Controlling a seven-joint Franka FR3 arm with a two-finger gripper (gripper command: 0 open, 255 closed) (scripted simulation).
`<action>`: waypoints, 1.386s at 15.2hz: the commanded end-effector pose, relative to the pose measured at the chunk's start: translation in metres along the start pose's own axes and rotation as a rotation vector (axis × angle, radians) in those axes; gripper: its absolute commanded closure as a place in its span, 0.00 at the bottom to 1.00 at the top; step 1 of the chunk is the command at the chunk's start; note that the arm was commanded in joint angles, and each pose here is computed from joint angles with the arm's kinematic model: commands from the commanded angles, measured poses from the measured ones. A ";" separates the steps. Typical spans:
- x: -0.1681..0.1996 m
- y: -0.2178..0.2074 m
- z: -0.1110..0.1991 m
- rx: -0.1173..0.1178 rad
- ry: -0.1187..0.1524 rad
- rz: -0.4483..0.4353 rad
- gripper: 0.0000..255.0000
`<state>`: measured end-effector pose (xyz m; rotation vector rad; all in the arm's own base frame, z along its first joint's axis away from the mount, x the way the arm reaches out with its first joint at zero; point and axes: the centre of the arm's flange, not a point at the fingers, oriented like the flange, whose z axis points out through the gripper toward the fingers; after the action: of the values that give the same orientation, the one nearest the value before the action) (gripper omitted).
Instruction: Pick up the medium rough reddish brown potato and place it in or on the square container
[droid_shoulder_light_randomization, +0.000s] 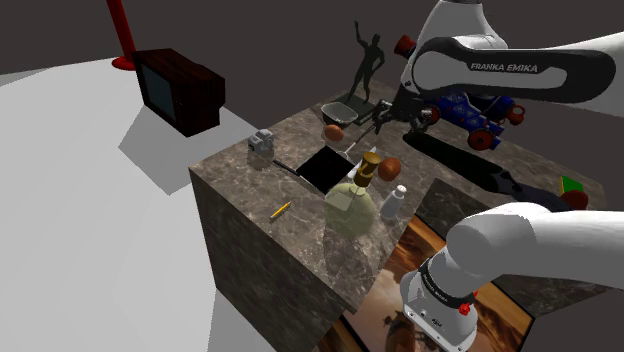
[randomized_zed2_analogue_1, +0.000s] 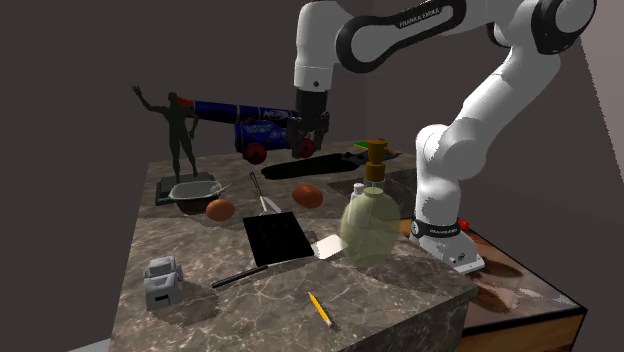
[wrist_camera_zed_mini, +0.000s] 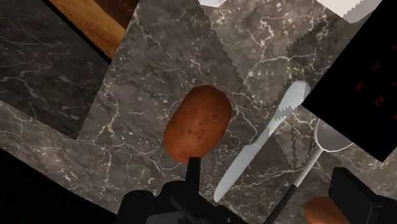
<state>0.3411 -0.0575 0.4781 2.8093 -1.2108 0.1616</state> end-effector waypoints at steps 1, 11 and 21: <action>0.003 0.005 0.025 -0.023 -0.006 0.125 0.00; 0.007 0.024 0.121 -0.094 -0.029 0.475 0.00; 0.007 0.025 0.140 -0.094 -0.029 0.475 0.00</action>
<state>0.3363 -0.0953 0.3412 2.4048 -1.8192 0.0869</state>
